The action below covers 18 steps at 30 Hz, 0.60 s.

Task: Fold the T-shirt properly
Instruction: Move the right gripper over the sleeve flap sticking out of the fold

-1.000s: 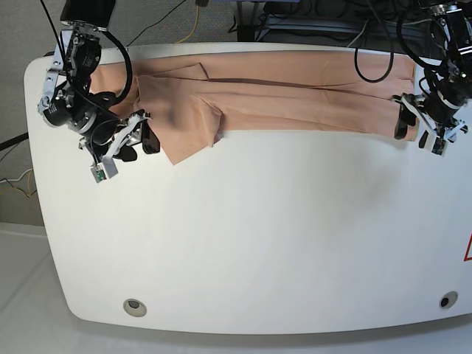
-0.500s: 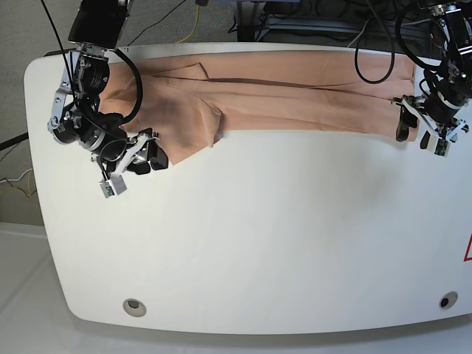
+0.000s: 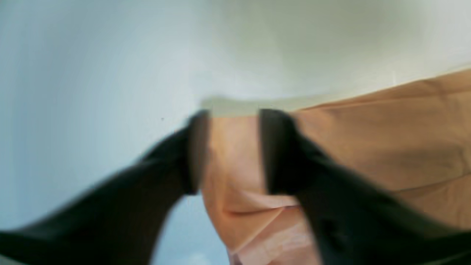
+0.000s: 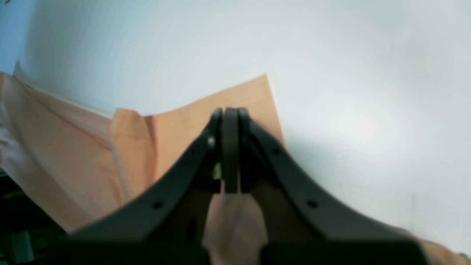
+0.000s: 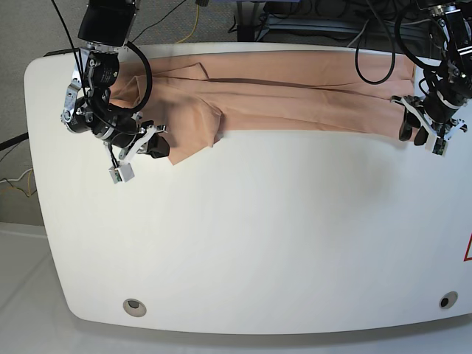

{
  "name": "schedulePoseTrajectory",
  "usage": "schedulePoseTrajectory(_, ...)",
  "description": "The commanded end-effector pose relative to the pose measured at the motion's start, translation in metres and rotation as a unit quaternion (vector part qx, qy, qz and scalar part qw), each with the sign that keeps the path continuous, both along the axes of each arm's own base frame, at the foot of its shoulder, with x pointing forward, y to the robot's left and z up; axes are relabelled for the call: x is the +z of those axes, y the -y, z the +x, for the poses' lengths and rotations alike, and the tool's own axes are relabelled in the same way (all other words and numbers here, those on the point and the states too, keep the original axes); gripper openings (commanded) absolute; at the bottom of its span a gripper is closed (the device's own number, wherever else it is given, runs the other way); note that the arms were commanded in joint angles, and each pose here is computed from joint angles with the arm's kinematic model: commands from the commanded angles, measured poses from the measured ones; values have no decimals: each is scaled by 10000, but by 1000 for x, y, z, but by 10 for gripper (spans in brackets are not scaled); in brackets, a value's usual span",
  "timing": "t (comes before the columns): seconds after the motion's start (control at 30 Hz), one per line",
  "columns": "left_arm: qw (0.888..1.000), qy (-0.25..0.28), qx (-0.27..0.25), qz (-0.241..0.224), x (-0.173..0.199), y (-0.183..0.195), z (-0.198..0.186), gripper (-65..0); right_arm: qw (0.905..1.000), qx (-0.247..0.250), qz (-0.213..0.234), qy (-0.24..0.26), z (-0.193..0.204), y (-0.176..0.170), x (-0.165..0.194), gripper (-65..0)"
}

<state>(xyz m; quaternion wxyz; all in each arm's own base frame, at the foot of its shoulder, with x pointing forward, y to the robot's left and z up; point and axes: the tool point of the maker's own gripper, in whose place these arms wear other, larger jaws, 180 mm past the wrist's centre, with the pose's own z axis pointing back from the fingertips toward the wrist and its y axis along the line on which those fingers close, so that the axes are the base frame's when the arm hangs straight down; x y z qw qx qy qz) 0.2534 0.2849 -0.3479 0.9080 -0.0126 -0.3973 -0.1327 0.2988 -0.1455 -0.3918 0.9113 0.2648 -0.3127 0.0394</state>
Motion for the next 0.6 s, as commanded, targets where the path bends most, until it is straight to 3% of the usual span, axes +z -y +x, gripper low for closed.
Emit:
schedulePoseTrajectory(0.0,9997,212,-63,53,14,-3,7,-353,9999,-45,58,142,4,2,6,-650)
schedulePoseTrajectory(0.1,9999,103,-59,66,10,-3,5,-303,10000,21,62,-48,-15,-3,-1,-650)
schedulePoseTrajectory(0.37,9999,68,-104,72,9,-2,4,-301,9997,83,193,-110,-26,-14,-2,-650)
schedulePoseTrajectory(0.57,9996,249,-106,-9,16,0,9,-288,9985,398,359,109,-18,-42,14,-650)
